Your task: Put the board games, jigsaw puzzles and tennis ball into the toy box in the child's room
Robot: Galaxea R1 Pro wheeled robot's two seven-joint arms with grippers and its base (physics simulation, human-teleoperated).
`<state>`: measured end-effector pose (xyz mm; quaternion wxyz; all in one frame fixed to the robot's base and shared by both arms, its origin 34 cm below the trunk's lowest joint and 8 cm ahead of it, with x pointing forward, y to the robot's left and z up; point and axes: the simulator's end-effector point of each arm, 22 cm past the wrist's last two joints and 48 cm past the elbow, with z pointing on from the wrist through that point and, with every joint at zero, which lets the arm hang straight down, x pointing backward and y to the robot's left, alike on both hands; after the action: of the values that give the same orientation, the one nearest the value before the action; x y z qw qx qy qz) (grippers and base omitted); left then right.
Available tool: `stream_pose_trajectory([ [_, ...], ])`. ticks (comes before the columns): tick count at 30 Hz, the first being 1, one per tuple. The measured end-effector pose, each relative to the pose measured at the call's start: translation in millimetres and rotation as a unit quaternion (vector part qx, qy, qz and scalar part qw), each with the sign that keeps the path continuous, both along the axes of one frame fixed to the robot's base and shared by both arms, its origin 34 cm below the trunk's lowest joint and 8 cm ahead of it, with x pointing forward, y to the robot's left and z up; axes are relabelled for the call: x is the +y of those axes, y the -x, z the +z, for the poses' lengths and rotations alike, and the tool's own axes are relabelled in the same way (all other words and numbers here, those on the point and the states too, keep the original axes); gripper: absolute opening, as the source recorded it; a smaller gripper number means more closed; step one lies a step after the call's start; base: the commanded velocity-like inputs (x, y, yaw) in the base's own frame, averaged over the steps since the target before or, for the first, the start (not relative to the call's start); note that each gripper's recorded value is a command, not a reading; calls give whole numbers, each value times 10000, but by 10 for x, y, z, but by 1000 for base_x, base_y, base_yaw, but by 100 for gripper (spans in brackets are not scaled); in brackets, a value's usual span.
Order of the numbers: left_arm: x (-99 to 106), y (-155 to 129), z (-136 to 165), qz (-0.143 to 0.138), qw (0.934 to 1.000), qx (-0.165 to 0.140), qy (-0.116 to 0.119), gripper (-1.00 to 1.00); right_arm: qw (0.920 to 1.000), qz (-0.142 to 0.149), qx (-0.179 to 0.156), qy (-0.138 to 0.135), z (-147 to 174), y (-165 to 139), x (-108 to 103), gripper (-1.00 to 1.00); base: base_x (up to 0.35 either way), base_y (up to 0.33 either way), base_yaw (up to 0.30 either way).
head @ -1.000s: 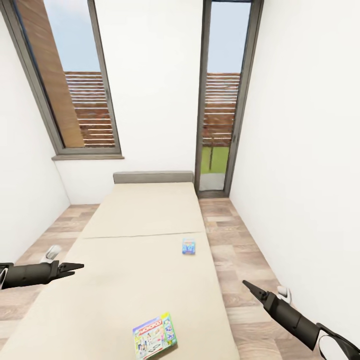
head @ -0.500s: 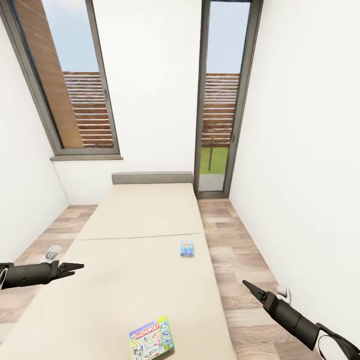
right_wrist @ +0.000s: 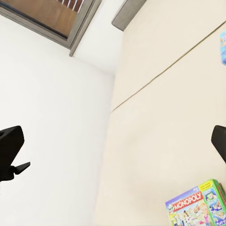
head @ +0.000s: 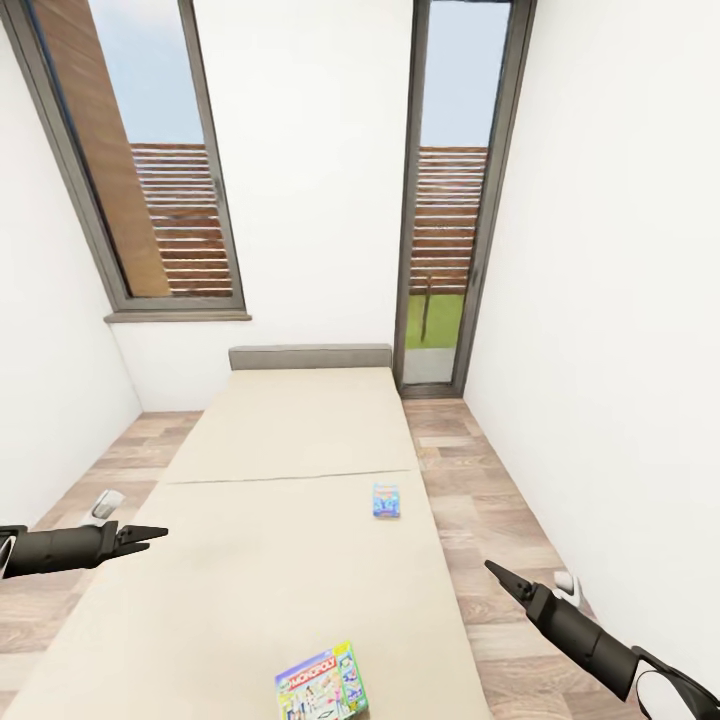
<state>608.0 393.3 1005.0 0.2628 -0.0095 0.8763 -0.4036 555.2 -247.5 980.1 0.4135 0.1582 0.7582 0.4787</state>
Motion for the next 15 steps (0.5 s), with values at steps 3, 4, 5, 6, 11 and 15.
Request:
stream_pose_trajectory([
  [3, 0, 1, -2, -1, 10000, 3, 0, 100, 10000, 0, 1, 1, -1, 0, -1, 100, 8, -148, 0],
  [4, -1, 1, -2, -1, 10000, 2, 1, 100, 10000, 0, 1, 4, -1, 0, -1, 100, 5, -148, 0],
  [5, 0, 1, -3, -1, 10000, 4, 0, 100, 10000, 1, 2, 4, -2, 0, 0, 100, 3, -95, 0],
  [6, 0, 2, -4, -1, 10000, 6, -2, 100, 10000, 2, 2, 5, -2, 0, 0, 100, 2, -76, 0],
  [11, 1, 2, -5, -3, 10000, 7, -5, 100, 10000, 2, 1, 4, -2, -1, 4, 100, 1, -38, 0],
  [15, 1, 1, -4, 0, 10000, 5, -5, 100, 10000, 1, 1, 5, -1, -3, 4, 100, 0, -15, 0],
])
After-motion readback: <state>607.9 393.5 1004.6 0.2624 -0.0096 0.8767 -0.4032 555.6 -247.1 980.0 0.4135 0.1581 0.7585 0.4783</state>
